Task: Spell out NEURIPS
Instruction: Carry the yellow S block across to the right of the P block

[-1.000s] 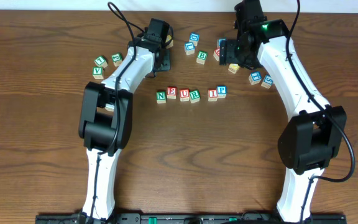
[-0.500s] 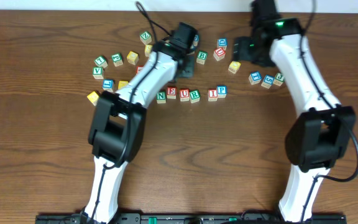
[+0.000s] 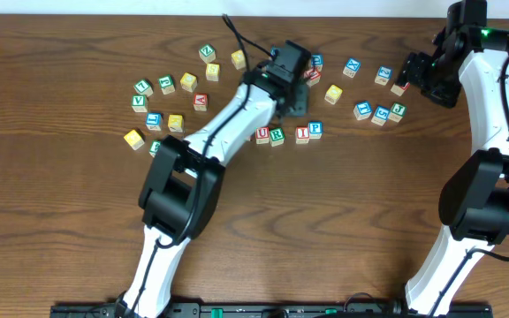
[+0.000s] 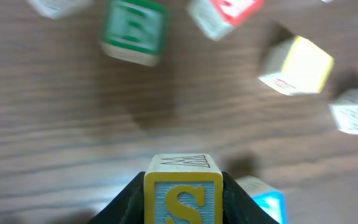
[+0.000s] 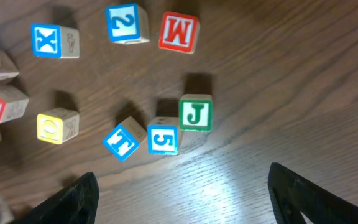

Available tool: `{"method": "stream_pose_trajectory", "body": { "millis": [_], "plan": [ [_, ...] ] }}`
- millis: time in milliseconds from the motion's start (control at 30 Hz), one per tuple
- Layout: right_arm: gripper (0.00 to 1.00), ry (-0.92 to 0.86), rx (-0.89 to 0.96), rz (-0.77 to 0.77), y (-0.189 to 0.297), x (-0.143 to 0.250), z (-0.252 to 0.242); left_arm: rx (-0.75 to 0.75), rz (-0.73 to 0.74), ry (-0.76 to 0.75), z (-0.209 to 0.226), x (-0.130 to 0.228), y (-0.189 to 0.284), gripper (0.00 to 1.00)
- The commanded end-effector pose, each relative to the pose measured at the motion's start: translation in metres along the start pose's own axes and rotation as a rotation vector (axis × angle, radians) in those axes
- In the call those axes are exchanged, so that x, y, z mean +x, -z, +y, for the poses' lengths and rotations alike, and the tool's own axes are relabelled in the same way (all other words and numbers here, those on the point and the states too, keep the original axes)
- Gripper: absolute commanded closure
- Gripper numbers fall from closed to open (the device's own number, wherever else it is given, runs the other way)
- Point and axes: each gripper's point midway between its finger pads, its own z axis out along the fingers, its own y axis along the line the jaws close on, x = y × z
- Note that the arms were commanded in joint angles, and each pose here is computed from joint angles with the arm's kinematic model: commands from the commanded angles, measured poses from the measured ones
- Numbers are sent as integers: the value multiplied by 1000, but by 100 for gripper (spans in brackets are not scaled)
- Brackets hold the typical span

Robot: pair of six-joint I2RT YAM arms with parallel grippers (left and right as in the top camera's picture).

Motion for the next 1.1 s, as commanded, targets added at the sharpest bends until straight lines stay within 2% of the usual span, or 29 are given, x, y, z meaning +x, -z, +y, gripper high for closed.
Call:
{"method": "stream_pose_trajectory", "body": {
  "millis": [0,200,433,633,1067],
  "plan": [
    [18,29,-30,-14,10,-2,10,98,-22,-6,-49,1,16,67],
    [18,47,-33,-7,9,3,18,112,-42,-43,-89,19,16,67],
    [18,61,-35,0,9,7,24,48,-116,-71,-103,23,16,67],
    [18,72,-36,10,8,11,29,-49,-187,-64,-92,20,13,67],
    [16,74,-34,18,8,13,29,-67,-143,-33,-84,35,-18,67]
  ]
}}
